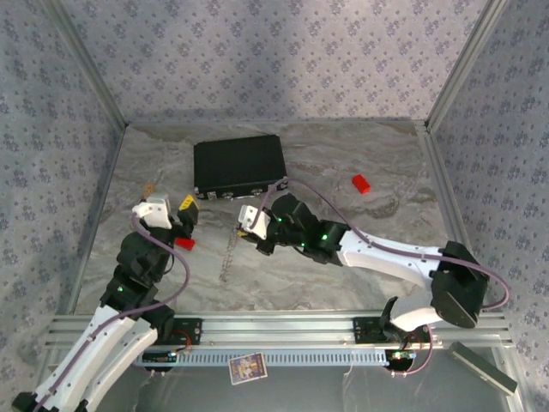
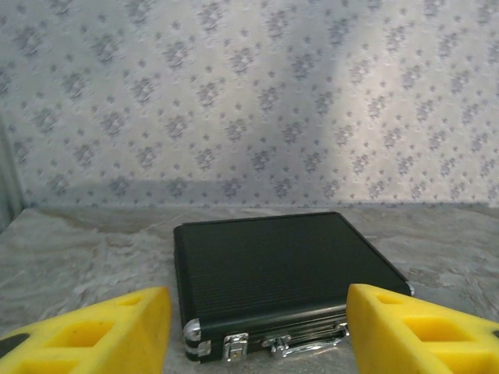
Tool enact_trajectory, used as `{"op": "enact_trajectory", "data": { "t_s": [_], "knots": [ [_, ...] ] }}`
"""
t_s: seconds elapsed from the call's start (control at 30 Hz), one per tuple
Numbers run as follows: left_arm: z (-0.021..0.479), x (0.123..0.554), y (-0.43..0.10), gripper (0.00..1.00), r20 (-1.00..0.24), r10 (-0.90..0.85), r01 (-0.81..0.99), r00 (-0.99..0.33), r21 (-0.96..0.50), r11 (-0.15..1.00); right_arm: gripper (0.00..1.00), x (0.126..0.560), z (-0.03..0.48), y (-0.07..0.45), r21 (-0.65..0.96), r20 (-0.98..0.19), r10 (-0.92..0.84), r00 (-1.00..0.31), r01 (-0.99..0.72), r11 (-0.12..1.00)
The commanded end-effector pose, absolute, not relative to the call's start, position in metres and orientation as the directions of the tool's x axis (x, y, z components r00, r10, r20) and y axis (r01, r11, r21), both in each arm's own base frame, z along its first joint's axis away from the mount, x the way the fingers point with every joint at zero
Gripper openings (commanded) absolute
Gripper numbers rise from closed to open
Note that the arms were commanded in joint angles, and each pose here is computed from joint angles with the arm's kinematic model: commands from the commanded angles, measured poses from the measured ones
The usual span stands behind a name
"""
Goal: Put the keys on the keyring
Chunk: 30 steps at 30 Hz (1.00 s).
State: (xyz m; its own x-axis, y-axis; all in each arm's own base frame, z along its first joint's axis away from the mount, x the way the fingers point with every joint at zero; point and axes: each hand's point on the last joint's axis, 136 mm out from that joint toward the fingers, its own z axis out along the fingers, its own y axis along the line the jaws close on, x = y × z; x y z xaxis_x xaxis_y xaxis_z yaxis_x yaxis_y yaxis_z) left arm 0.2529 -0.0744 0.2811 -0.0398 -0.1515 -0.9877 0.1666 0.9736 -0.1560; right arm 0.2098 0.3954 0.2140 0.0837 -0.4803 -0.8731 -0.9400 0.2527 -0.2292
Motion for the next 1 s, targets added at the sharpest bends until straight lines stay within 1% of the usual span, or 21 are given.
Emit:
{"op": "enact_trajectory", "data": {
  "t_s": [0.0, 0.07, 0.2, 0.27, 0.4, 0.53, 0.67, 0.8, 0.97],
  "knots": [
    [0.279, 0.252, -0.069, 0.61, -0.970, -0.229, 0.141, -0.081, -0.238, 0.961, 0.00, 0.224, 0.213, 0.394, -0.249, -0.881, -0.465, 0.083, -0.918, 0.309],
    [0.275, 0.253, -0.070, 0.61, -0.967, -0.240, 0.142, -0.090, -0.251, 0.958, 0.00, 0.221, 0.192, 0.383, -0.248, -0.853, -0.518, 0.062, -0.922, 0.297],
    [0.271, 0.253, -0.071, 0.61, -0.961, -0.260, 0.144, -0.098, -0.272, 0.951, 0.00, 0.201, 0.162, 0.360, -0.229, -0.795, -0.605, 0.049, -0.948, 0.223],
    [0.269, 0.254, -0.072, 0.61, -0.958, -0.269, 0.142, -0.103, -0.282, 0.949, 0.00, 0.195, 0.149, 0.347, -0.219, -0.757, -0.652, 0.035, -0.954, 0.204],
    [0.264, 0.256, -0.072, 0.61, -0.954, -0.280, 0.136, -0.112, -0.294, 0.946, 0.00, 0.186, 0.123, 0.323, -0.210, -0.671, -0.741, 0.005, -0.960, 0.183],
    [0.261, 0.260, -0.074, 0.61, -0.951, -0.283, 0.130, -0.123, -0.298, 0.946, 0.00, 0.179, 0.103, 0.309, -0.202, -0.609, -0.793, -0.009, -0.965, 0.167],
    [0.258, 0.265, -0.077, 0.61, -0.949, -0.280, 0.128, -0.143, -0.299, 0.946, 0.00, 0.163, 0.085, 0.304, -0.184, -0.539, -0.842, 0.022, -0.979, 0.093],
    [0.253, 0.270, -0.080, 0.61, -0.948, -0.270, 0.124, -0.167, -0.292, 0.948, 0.00, 0.148, 0.064, 0.300, -0.180, -0.434, -0.898, 0.069, -0.984, 0.012],
    [0.251, 0.274, -0.084, 0.60, -0.947, -0.262, 0.125, -0.188, -0.288, 0.950, 0.00, 0.143, 0.046, 0.294, -0.202, -0.304, -0.946, 0.107, -0.978, -0.046]
  ]
}}
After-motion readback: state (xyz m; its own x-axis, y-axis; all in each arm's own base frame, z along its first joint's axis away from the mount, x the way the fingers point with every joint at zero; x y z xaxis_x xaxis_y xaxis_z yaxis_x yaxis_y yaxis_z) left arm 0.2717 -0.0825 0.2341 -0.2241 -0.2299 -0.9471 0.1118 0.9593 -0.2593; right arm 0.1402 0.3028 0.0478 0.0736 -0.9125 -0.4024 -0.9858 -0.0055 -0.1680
